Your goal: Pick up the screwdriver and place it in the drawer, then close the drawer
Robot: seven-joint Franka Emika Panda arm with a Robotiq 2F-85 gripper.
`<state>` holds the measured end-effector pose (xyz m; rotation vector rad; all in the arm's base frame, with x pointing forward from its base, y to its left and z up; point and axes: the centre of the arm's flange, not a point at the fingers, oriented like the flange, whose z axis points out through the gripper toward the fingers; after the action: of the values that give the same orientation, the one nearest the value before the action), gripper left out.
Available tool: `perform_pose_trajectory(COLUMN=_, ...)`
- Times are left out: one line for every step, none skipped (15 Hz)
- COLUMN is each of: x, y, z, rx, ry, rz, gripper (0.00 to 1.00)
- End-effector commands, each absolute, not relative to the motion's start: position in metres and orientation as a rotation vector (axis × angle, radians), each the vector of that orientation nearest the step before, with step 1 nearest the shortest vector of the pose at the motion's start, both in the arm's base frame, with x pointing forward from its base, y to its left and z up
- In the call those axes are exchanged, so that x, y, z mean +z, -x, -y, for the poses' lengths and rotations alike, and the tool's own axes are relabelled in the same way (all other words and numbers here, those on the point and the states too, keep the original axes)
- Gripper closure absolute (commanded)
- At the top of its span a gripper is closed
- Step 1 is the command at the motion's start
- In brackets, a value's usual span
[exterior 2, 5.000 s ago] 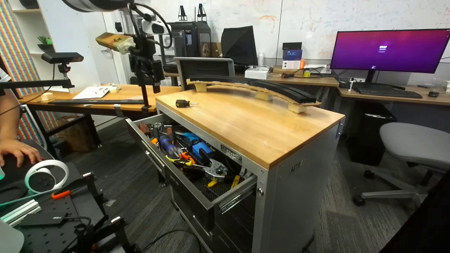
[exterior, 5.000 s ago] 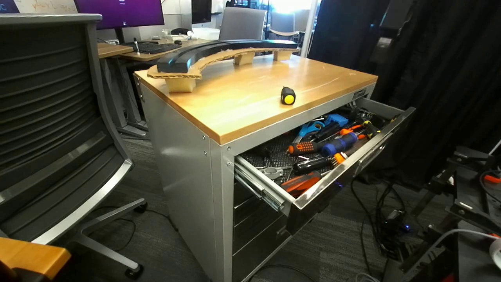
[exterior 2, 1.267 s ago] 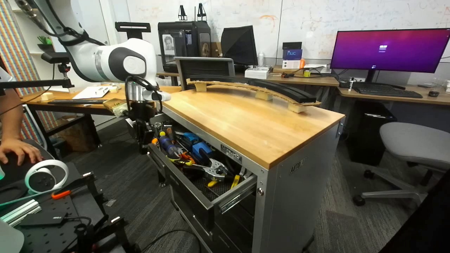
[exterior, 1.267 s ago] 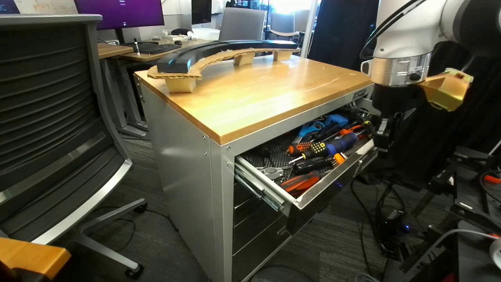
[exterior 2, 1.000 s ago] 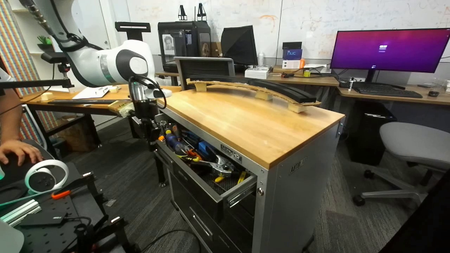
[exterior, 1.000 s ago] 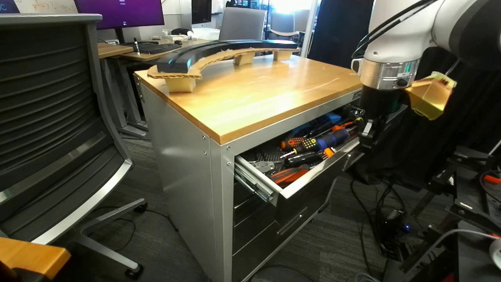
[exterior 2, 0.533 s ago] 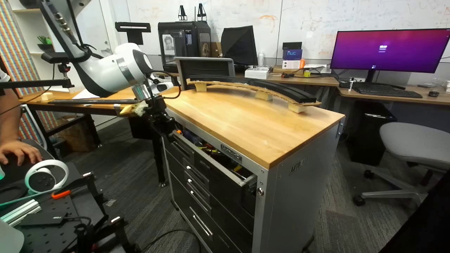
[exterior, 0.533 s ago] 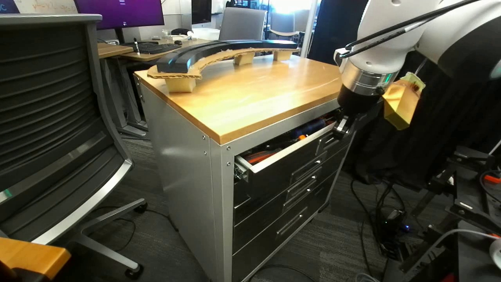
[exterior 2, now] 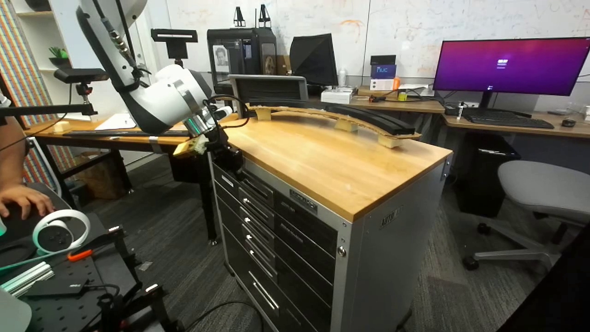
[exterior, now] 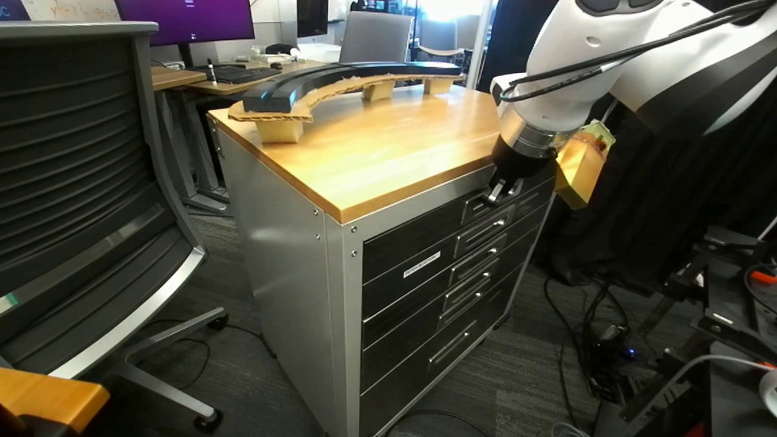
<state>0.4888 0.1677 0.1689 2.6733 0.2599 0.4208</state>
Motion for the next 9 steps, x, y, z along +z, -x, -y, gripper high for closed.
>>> perform_pose_trajectory(x=0.211, y=-0.481, z=-0.167, rx=0.333, ry=-2.723, rz=-0.304, gripper=0.64)
perform_pose_trajectory(x=0.234, y=-0.472, z=-0.161, rx=0.224, ry=-2.755, rz=-0.331, gripper=0.56)
perform_pose_trajectory(x=0.248, y=-0.465, z=-0.156, rx=0.171, ry=-2.786, rz=-0.34, gripper=0.49)
perform_pose_trajectory(x=0.253, y=-0.46, z=-0.154, rx=0.085, ry=-2.813, rz=-0.353, gripper=0.41)
perform_pose_trajectory(x=0.259, y=-0.453, z=-0.153, rx=0.036, ry=-2.824, rz=-0.347, gripper=0.34)
perform_pose_trajectory(x=0.266, y=-0.447, z=-0.153, rx=-0.013, ry=-2.833, rz=-0.337, gripper=0.25)
perform_pose_trajectory(x=0.274, y=-0.445, z=-0.152, rx=-0.057, ry=-2.858, rz=-0.348, gripper=0.18)
perform_pose_trajectory(x=0.284, y=-0.445, z=-0.154, rx=-0.084, ry=-2.897, rz=-0.356, gripper=0.09)
perform_pose_trajectory(x=0.296, y=-0.446, z=-0.155, rx=-0.109, ry=-2.933, rz=-0.359, gripper=0.03)
